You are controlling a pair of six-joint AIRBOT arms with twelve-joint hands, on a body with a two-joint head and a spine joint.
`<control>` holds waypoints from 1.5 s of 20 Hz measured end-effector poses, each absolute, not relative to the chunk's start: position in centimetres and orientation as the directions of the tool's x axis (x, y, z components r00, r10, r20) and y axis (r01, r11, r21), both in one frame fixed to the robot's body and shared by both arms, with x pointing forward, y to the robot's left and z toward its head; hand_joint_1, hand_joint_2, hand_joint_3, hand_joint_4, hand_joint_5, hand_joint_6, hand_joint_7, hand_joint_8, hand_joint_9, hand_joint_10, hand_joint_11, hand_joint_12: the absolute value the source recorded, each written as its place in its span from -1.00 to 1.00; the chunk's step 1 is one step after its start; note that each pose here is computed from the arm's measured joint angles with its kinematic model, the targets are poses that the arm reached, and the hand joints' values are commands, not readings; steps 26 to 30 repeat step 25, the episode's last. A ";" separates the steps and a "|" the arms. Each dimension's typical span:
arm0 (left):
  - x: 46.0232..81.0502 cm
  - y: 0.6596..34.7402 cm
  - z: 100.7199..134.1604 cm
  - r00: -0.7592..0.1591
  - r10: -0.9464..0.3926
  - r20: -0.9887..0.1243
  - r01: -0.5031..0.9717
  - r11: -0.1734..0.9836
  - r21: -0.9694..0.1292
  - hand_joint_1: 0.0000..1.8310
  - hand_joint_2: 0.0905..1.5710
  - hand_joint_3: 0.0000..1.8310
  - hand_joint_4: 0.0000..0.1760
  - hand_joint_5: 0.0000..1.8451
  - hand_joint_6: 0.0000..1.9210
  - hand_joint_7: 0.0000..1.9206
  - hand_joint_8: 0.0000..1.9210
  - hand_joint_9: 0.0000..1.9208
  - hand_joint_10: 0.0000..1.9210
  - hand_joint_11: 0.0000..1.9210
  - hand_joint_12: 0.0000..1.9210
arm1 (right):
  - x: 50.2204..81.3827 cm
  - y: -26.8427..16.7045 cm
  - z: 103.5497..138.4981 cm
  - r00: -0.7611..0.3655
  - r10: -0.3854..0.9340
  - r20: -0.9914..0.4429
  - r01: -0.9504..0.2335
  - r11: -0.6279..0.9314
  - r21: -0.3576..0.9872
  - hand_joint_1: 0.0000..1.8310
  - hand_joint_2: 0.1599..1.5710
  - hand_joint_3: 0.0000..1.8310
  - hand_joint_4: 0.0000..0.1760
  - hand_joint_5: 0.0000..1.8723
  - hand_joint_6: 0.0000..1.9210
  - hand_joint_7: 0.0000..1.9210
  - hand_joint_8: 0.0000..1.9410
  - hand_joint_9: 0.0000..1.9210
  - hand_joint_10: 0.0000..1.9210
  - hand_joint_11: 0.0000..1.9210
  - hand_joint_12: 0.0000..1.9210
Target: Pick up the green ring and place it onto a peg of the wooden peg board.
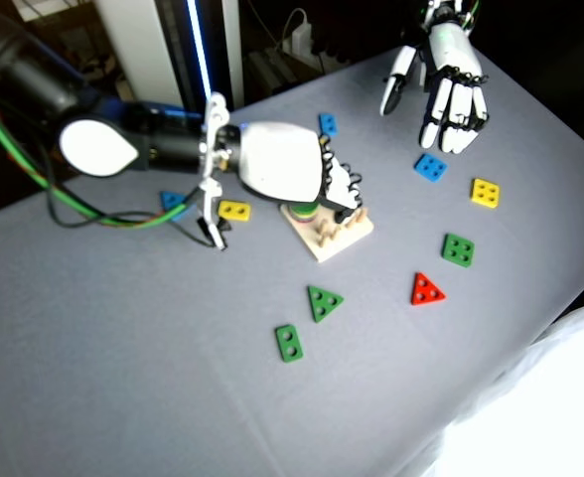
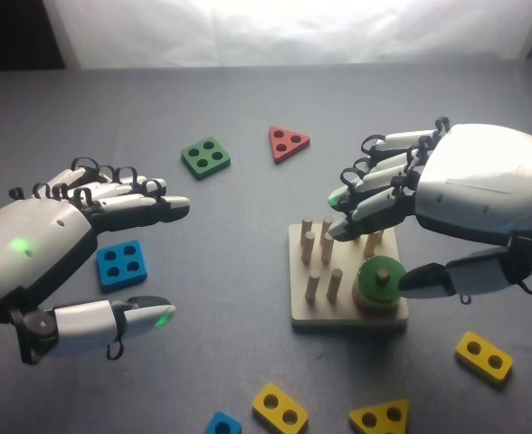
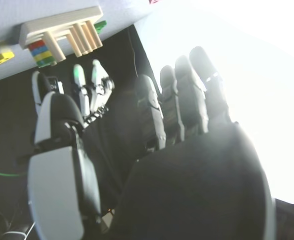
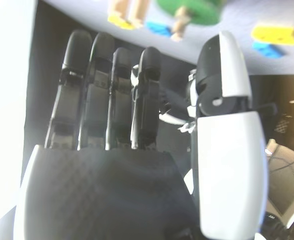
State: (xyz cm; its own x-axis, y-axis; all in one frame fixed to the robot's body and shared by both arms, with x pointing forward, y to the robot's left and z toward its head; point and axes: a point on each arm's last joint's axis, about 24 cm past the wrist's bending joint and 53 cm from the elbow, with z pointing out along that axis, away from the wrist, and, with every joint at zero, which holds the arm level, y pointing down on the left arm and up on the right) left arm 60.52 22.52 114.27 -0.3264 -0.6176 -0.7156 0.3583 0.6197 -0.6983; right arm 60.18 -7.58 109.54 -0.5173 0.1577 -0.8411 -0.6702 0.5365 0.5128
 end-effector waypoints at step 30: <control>59.6 25.0 122.0 -0.173 -0.848 -0.500 0.528 0.349 -0.774 -0.41 0.47 -1.00 -1.00 -0.95 -1.00 -0.72 -1.00 -0.57 -0.98 -1.00 0.25 | 58.4 -22.6 124.2 -0.146 0.816 -0.560 -0.658 0.343 0.671 -0.16 0.62 -1.00 -1.00 -0.71 -0.94 -0.57 -1.00 -0.49 -1.00 -0.72 0.08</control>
